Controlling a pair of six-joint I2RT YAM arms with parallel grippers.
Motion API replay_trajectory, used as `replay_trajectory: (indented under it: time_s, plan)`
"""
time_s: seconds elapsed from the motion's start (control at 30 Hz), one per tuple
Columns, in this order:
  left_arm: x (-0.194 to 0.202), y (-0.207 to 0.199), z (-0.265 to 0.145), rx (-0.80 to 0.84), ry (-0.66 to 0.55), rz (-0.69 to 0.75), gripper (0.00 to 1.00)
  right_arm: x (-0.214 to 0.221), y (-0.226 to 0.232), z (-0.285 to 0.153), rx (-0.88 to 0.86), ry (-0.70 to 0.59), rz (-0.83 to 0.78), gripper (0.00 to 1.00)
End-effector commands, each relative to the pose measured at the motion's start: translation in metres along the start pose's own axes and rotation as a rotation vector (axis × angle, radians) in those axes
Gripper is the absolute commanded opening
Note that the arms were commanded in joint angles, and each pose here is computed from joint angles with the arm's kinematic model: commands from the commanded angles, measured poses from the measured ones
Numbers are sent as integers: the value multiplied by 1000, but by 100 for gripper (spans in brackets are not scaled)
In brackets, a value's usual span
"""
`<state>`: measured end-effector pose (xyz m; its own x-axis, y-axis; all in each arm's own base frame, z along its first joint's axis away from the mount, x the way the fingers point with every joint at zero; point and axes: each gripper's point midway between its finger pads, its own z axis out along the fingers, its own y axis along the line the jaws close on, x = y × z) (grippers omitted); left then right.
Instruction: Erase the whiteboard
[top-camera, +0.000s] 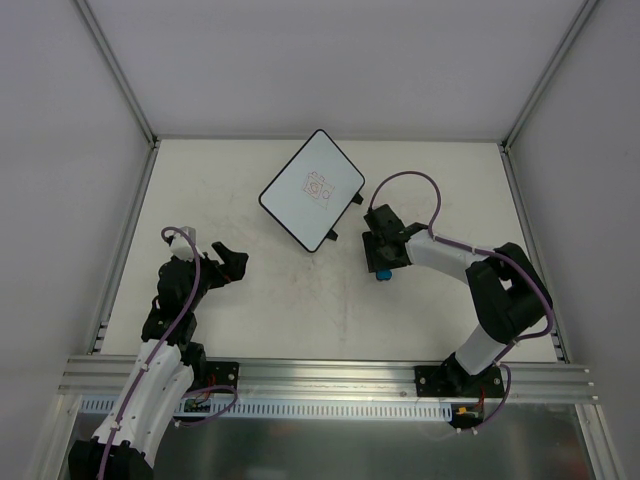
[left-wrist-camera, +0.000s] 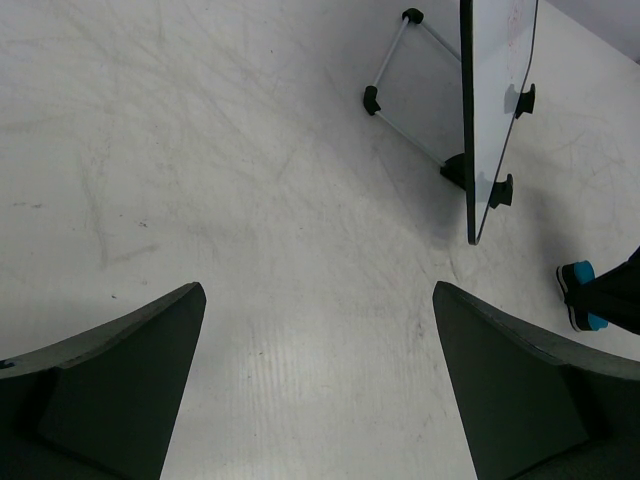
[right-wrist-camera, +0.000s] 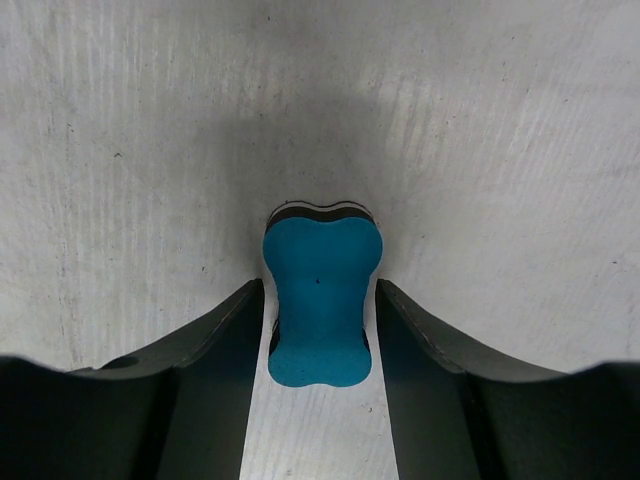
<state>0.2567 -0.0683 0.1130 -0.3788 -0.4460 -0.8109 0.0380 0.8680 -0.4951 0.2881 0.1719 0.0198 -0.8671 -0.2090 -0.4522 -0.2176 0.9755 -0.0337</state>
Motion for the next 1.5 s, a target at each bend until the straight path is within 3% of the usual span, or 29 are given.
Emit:
replay_trajectory:
  time_s: [0.0,1.13,1.27,1.47]
  plan:
    - [-19,-12,0,42,-52,29,99,-20,4,-12,2,-54,7,51]
    - [-18,-11,1,40,-47,29,99,-23,2,-17,2,-73,9,49]
    - [-17,-11,1,40,-45,31,99,-24,2,-17,3,-73,6,40]
    - [-18,-12,1,44,-46,31,99,-22,2,-15,6,-66,5,35]
